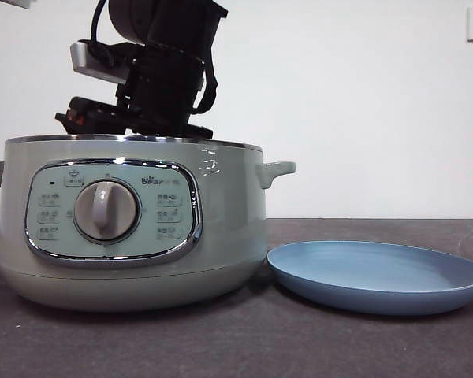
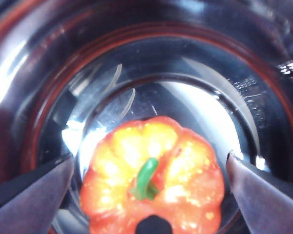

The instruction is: Take the pumpkin out from the steamer,put the pumpkin in the blue plate,close the lid

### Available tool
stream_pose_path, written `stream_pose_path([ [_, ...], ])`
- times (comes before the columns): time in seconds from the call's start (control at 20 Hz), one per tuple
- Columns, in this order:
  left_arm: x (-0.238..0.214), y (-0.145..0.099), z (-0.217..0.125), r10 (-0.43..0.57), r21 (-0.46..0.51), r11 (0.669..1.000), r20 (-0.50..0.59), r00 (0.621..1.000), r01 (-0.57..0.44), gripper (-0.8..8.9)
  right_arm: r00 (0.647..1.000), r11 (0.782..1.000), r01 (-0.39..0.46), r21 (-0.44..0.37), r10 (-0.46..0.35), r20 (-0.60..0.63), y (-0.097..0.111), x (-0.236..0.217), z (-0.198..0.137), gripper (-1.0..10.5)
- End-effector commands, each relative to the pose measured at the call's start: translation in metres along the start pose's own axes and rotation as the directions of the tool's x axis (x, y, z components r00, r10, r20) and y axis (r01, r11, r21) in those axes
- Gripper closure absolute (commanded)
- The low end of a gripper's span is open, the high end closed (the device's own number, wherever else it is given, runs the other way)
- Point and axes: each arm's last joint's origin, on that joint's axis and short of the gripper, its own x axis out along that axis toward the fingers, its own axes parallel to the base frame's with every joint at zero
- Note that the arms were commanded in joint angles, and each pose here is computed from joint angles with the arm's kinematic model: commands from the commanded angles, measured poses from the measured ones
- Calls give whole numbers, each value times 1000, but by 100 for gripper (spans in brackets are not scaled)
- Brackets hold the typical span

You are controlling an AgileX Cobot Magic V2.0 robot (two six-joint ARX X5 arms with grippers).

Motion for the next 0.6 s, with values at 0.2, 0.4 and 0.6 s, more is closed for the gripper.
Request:
stream_pose_path([
  [0.2,-6,3,4,11,-16,1000,53,999,-10,823,1000,1000,4,23,-4,-8,1,4,0,958],
  [0.4,-6,3,4,8,-16,1000,54,998,-7,823,999,999,16,31,-17,43,0,-35,1,957],
  [0.6,-6,3,5,8,-19,1000,61,998,-7,822,996,996,48,78,-54,71,-17,-115,-19,957],
])
